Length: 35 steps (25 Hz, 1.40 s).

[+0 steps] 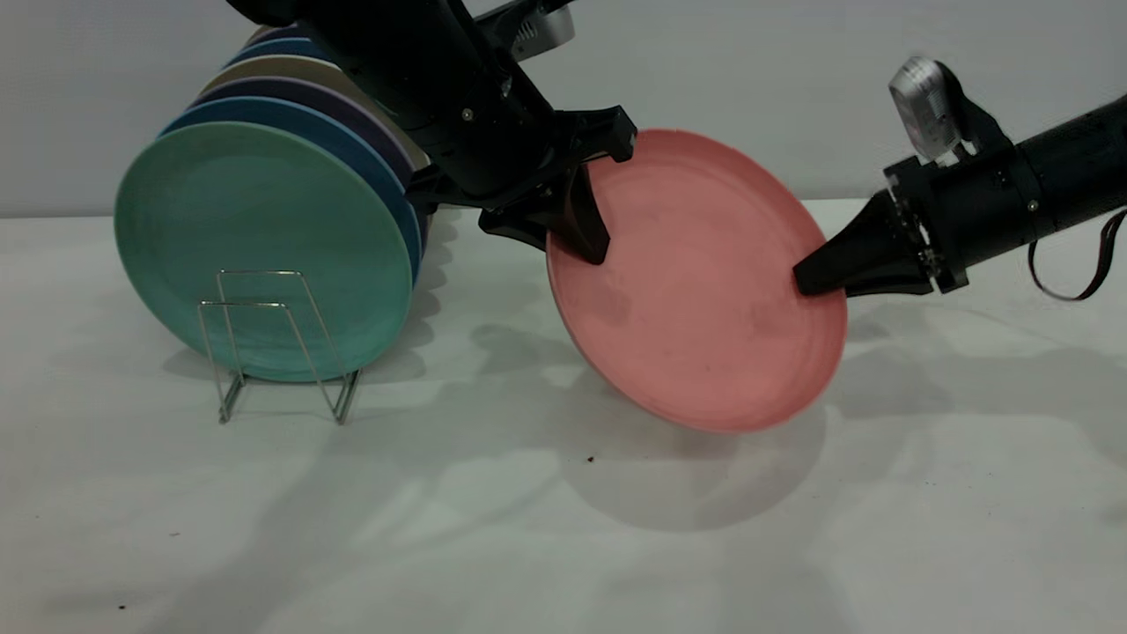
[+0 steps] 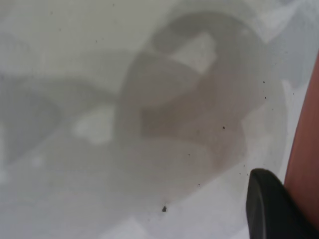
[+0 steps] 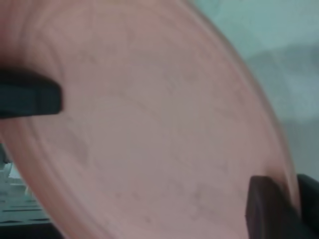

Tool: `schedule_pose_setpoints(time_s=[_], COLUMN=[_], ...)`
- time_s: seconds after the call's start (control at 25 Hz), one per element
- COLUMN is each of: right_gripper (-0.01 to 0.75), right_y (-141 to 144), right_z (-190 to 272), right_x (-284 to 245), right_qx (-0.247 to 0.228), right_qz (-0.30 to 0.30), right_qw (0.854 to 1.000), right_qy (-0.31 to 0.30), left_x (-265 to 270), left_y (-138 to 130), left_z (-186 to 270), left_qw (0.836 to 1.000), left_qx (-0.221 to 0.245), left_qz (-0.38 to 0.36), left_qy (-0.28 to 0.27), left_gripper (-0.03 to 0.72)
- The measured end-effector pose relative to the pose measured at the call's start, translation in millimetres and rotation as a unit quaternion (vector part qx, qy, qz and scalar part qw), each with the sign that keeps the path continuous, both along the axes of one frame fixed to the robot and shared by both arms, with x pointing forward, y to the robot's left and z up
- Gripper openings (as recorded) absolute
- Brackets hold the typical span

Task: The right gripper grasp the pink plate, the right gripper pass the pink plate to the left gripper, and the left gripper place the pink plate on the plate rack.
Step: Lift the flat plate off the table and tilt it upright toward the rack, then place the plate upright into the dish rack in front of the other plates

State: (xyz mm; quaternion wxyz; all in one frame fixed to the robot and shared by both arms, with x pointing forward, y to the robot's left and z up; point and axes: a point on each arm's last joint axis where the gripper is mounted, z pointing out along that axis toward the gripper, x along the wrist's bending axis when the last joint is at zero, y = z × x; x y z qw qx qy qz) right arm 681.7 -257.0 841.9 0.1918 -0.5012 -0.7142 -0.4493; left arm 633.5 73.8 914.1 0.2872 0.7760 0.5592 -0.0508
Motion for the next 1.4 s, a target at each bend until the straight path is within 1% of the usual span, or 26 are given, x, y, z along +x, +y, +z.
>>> schedule_pose_setpoints(time_s=[0.08,0.16,0.2,0.28,0.36,0.4,0.52,0.6,0.64,0.76,0.88,0.92,1.04,1.12,1.2,1.32,1.4], right_gripper=[0.227,0.35,0.399,0.5,0.559,0.572,0.566,0.54,0.527,0.484,0.443,0.429,0.397,0.381,0.37,0.364,0.365], right_y=[-0.2,-1.6,-3.1,-8.2,-12.9,-14.0,-9.8,-2.8,1.9,13.9,24.2,26.0,28.5,26.2,22.0,15.5,10.0], right_z=[16.7,44.8,64.4,107.9,148.8,170.6,226.5,256.5,270.9,303.2,319.0,319.9,315.7,307.9,298.6,281.5,274.6], right_x=[0.9,1.9,1.5,-1.8,-8.7,-14.2,-37.8,-58.5,-70.7,-105.1,-139.6,-152.0,-188.6,-215.3,-239.9,-277.5,-301.7], right_qx=[0.0,0.011,0.015,0.018,0.016,0.013,-0.008,-0.041,-0.059,-0.119,-0.169,-0.185,-0.201,-0.207,-0.22,-0.238,-0.253], right_qz=[-0.005,-0.01,-0.011,-0.013,-0.018,-0.019,-0.008,0.007,0.016,0.027,0.028,0.029,0.027,0.023,0.017,0.003,-0.019], right_qw=[1.0,1.0,0.999,0.996,0.992,0.989,0.982,0.978,0.976,0.97,0.966,0.964,0.965,0.966,0.965,0.964,0.96], right_qy=[-0.003,-0.021,-0.038,-0.082,-0.124,-0.145,-0.191,-0.206,-0.209,-0.208,-0.194,-0.189,-0.167,-0.152,-0.139,-0.121,-0.121], left_x=[-0.6,-3.2,-3.9,-3.7,-2.2,-1.7,-3.4,-5.1,-6.8,-10.8,-12.4,-12.1,-10.4,-9.7,-8.5,-7.4,-7.8], left_y=[1.7,8.1,12.3,24.0,40.1,50.1,79.0,98.2,107.1,131.5,154.9,162.4,179.5,186.2,191.0,193.6,193.6], left_z=[4.8,13.4,17.7,33.4,53.9,66.2,100.5,119.5,128.5,146.3,154.9,156.2,157.7,157.7,158.1,158.6,157.6], left_qw=[1.0,0.997,0.995,0.988,0.977,0.967,0.922,0.888,0.874,0.826,0.788,0.78,0.755,0.745,0.742,0.742,0.743], left_qx=[0.007,0.033,0.045,0.074,0.106,0.127,0.191,0.224,0.236,0.27,0.298,0.305,0.324,0.332,0.338,0.342,0.341], left_qz=[-0.021,-0.069,-0.087,-0.124,-0.159,-0.183,-0.271,-0.323,-0.34,-0.402,-0.447,-0.454,-0.477,-0.486,-0.485,-0.48,-0.481], left_qy=[-0.011,-0.026,-0.032,-0.061,-0.1,-0.126,-0.2,-0.24,-0.254,-0.287,-0.303,-0.305,-0.312,-0.313,-0.316,-0.318,-0.317], left_gripper=[0.08,0.08,0.08,0.08,0.08,0.08,0.08,0.08,0.08,0.08,0.08,0.08,0.08,0.08,0.08,0.08,0.08])
